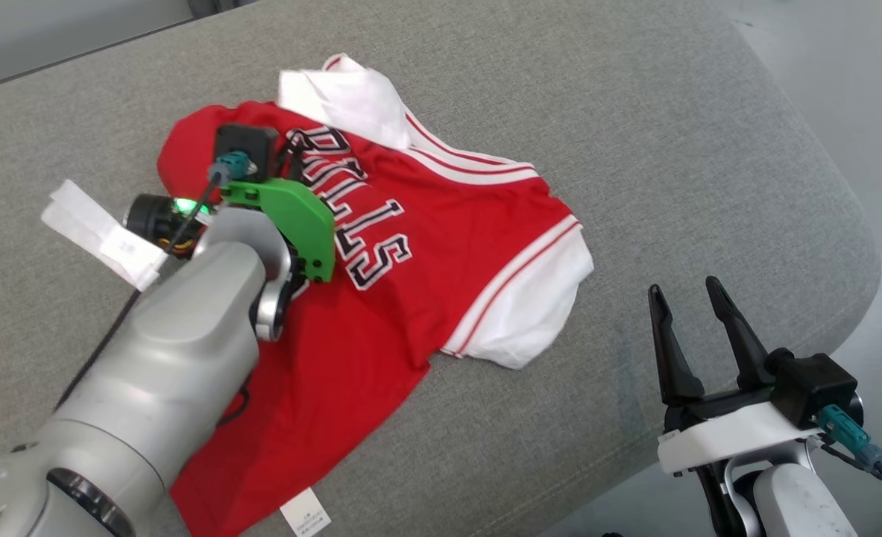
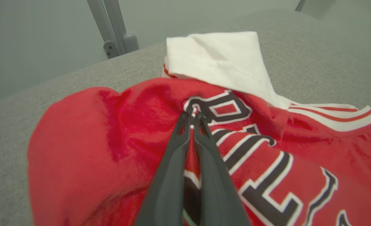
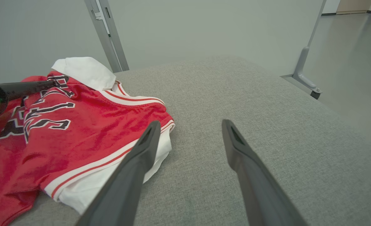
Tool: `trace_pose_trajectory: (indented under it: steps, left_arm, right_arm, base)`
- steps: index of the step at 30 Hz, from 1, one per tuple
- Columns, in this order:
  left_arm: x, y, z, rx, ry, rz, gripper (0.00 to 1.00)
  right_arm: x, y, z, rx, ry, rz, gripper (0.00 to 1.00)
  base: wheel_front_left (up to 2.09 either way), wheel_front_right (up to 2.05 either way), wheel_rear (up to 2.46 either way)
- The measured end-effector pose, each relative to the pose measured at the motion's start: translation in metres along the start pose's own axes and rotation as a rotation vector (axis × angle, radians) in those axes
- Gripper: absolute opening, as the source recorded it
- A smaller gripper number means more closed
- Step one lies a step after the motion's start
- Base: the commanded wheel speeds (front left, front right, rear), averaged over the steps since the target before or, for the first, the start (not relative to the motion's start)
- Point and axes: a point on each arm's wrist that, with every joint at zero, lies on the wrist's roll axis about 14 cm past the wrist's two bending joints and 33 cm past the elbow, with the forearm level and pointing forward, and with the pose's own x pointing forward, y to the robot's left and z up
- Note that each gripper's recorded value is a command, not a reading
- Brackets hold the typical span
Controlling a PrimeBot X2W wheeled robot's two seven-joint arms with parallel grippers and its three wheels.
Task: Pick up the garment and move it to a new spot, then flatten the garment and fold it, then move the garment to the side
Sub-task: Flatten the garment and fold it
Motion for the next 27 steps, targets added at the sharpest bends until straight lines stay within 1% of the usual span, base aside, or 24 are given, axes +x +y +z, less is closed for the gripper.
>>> trace_pose_trajectory:
  steps: [5,9,11,12,13,14,15,17,20,22,24,27]
  left_arm:
    - [0.009,0.033,0.027,0.042,-0.079,0.086,0.0]
    - [0.012,0.057,0.042,0.104,-0.128,0.159,0.0]
    - [0.013,0.068,0.037,0.104,-0.117,0.194,0.0]
    - [0.012,0.07,0.029,0.104,-0.098,0.203,0.03]
    - [0.011,0.072,0.021,0.104,-0.079,0.21,0.23]
    - [0.01,0.073,0.016,0.095,-0.07,0.216,0.59]
    - [0.009,0.074,0.013,0.068,-0.066,0.228,1.0]
    - [0.007,0.074,0.013,0.012,-0.07,0.246,1.0]
    - [0.002,0.06,0.024,-0.079,-0.121,0.219,1.0]
    - [-0.005,0.046,0.032,-0.116,-0.166,0.185,1.0]
    - [-0.019,0.033,0.037,-0.165,-0.216,0.161,1.0]
    - [-0.05,0.02,0.049,-0.193,-0.319,0.143,1.0]
  right_arm:
    - [0.003,0.0,0.001,-0.003,-0.003,0.0,1.0]
    - [0.002,-0.001,0.0,-0.004,0.003,-0.004,1.0]
    - [0.003,-0.002,-0.001,-0.006,0.007,-0.006,1.0]
    - [0.003,-0.002,-0.002,-0.007,0.008,-0.006,1.0]
    - [0.002,-0.002,-0.002,-0.006,0.009,-0.007,1.0]
    - [0.002,-0.002,-0.002,-0.006,0.009,-0.007,1.0]
    - [0.002,-0.002,-0.002,-0.006,0.008,-0.007,1.0]
    - [0.002,-0.004,-0.001,-0.006,0.006,-0.012,1.0]
    - [-0.001,-0.006,-0.002,-0.004,0.008,-0.02,1.0]
    - [-0.004,-0.007,-0.003,-0.008,0.009,-0.023,1.0]
    - [-0.008,-0.008,-0.001,-0.012,0.004,-0.022,1.0]
    - [-0.014,-0.01,0.006,-0.023,-0.019,-0.019,1.0]
  base:
    - [0.0,0.0,0.0]
    - [0.0,0.0,0.0]
    - [0.0,0.0,0.0]
    - [0.0,0.0,0.0]
    - [0.0,0.0,0.0]
    - [0.0,0.0,0.0]
    - [0.0,0.0,0.0]
    - [0.0,0.0,0.0]
    - [0.0,0.0,0.0]
    - [0.0,0.0,0.0]
    - [0.0,0.0,0.0]
    - [0.0,0.0,0.0]
